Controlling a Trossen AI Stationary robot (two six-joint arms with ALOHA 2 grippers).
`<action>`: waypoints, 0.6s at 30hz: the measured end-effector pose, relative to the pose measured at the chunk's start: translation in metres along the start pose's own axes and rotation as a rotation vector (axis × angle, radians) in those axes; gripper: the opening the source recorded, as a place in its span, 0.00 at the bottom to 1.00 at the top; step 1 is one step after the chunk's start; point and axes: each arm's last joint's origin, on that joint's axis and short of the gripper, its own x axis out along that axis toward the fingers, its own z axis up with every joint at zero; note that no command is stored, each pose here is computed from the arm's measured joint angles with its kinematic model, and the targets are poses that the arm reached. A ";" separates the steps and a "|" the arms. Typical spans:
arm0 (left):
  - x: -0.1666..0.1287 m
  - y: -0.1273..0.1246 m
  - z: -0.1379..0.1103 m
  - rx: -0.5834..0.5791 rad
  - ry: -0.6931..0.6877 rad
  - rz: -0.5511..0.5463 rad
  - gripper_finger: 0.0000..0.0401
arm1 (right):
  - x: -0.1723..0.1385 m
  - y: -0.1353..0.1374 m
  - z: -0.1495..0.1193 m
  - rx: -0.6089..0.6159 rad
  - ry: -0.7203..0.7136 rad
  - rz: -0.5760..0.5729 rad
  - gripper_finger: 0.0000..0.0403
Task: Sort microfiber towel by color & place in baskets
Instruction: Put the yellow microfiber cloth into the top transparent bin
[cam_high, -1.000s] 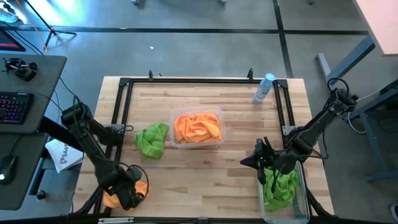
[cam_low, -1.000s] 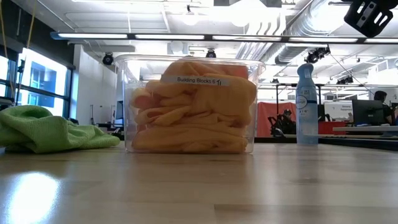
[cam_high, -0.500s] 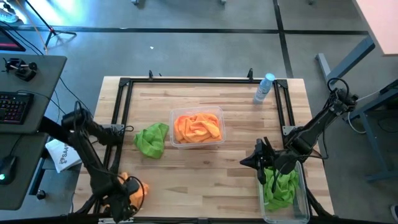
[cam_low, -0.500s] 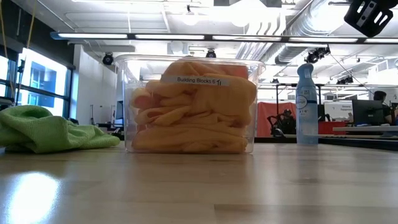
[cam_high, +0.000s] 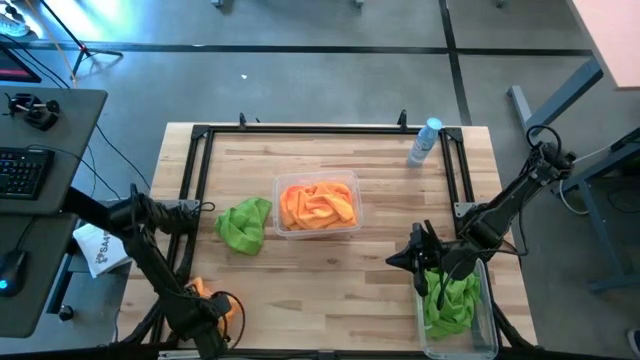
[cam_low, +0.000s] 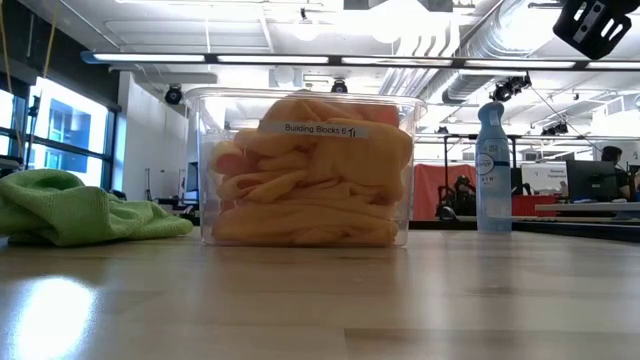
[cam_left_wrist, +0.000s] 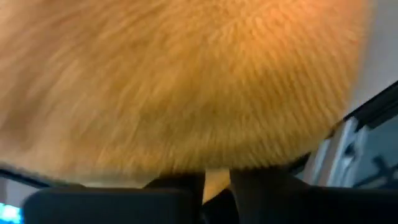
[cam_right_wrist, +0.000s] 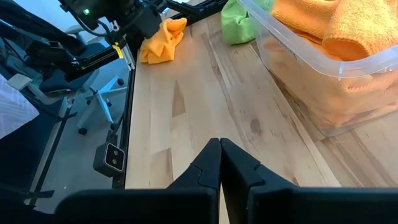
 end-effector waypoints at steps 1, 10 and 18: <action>0.002 0.000 0.000 0.018 0.022 0.007 0.11 | 0.000 0.000 0.000 0.000 0.000 0.000 0.00; -0.026 0.003 -0.002 0.021 0.056 -0.038 0.00 | 0.000 0.000 0.000 0.002 -0.001 -0.001 0.00; -0.096 0.021 -0.016 -0.045 -0.156 -0.104 0.00 | 0.000 -0.001 0.000 -0.005 -0.002 -0.009 0.00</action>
